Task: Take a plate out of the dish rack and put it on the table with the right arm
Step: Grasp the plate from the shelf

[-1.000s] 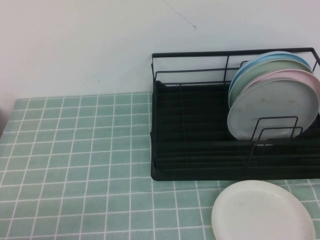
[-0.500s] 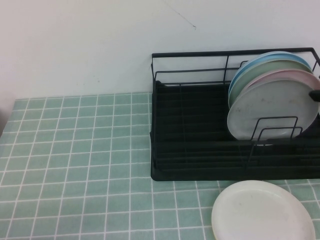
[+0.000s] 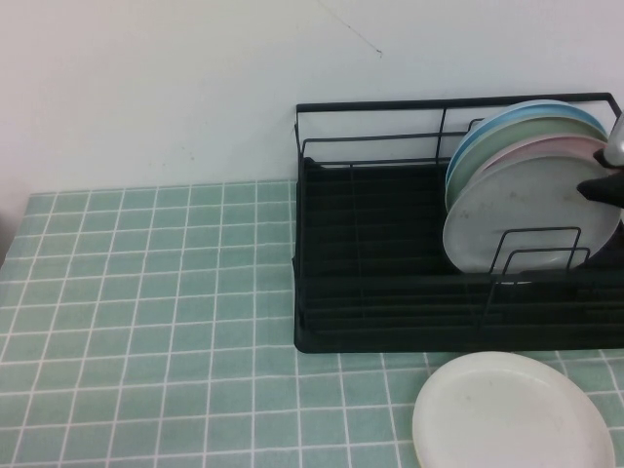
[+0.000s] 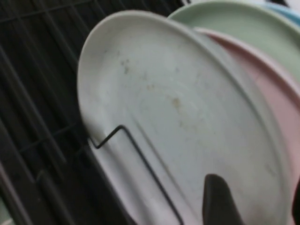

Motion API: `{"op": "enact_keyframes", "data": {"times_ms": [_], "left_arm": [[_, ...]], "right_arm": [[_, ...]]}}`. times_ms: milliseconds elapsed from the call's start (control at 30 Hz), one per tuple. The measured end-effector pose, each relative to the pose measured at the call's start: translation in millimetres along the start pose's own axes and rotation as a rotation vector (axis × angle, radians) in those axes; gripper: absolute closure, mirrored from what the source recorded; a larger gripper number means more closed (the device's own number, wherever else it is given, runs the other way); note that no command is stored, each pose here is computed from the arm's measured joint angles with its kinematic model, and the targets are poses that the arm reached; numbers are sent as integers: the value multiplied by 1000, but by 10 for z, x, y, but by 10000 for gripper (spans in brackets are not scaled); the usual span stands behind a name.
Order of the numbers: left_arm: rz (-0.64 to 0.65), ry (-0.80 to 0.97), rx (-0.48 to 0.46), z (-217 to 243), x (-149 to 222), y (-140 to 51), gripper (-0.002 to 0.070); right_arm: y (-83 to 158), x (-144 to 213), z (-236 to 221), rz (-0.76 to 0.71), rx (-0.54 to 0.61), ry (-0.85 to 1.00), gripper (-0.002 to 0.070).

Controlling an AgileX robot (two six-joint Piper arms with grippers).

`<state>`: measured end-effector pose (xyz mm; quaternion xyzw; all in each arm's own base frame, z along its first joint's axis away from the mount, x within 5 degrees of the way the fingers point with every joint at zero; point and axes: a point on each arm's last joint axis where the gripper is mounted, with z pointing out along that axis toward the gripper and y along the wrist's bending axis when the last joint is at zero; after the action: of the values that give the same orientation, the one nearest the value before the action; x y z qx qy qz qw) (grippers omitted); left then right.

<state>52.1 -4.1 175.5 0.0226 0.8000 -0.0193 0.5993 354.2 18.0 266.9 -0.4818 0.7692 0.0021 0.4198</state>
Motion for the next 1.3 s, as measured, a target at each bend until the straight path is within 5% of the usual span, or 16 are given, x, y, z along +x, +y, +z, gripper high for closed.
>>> {"op": "enact_keyframes", "data": {"times_ms": [567,833,1100,1300], "left_arm": [[0,0,0,0,0,0,678],[0,0,0,0,0,0,678],[0,0,0,0,0,0,678],[0,0,0,0,0,0,678]], "right_arm": [[-60,121,243,19,26,5,357],[-109,110,236,39,72,0,615],[-140,68,165,68,110,-7,645],[-143,-265,-370,62,197,-90,647]]}}
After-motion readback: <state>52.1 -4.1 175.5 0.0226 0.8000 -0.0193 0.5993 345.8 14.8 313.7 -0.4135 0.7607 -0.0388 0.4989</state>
